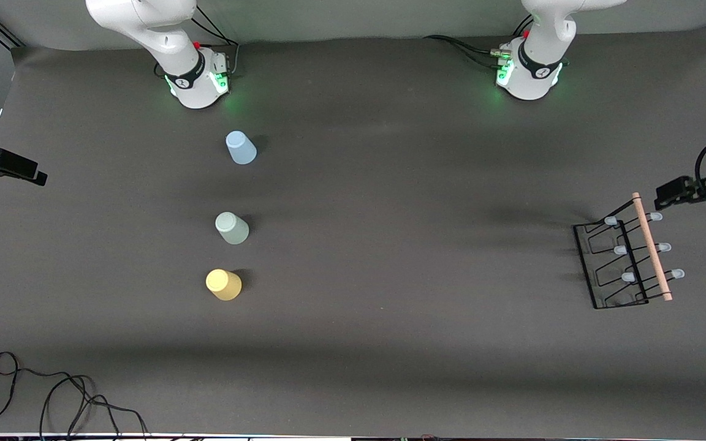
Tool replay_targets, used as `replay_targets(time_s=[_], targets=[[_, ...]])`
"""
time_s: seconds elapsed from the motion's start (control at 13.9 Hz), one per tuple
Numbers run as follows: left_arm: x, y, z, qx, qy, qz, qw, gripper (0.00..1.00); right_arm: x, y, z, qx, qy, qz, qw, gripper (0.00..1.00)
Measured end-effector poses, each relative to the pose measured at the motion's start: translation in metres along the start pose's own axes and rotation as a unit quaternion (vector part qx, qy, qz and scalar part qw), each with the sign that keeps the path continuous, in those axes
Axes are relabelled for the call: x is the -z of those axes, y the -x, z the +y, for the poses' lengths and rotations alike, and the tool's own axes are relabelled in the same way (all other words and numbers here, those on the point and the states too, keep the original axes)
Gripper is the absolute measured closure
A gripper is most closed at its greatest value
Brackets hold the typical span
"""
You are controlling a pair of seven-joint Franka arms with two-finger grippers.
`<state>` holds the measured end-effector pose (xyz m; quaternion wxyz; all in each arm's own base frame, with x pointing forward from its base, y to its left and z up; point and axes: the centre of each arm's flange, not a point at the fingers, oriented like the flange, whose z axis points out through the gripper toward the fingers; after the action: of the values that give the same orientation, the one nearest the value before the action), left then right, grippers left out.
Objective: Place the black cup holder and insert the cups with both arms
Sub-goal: 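Lower the left gripper onto the wooden rod of the black rack, then close the left gripper on the rack's wooden rod and lift it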
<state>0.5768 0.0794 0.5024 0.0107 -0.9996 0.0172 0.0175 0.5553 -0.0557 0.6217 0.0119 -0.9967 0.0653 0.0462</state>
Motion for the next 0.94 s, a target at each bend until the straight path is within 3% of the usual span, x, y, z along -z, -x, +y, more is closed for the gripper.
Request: replay_targets(time_s=[0.29,0.58,0.94], targets=[[-0.072,0.000,-0.032,0.024,0.001,-0.008,1.000,0.08,0.000,0.000,0.000,0.000,0.000,0.000,1.000,0.00],[-0.138,-0.010,-0.042,0.019,-0.010,-0.045,0.999,0.15,0.000,0.000,0.000,0.000,0.000,-0.001,1.000,0.00],[-0.171,-0.009,-0.048,0.022,-0.007,-0.073,0.997,0.30,0.000,0.000,0.000,0.000,0.000,-0.001,1.000,0.00]])
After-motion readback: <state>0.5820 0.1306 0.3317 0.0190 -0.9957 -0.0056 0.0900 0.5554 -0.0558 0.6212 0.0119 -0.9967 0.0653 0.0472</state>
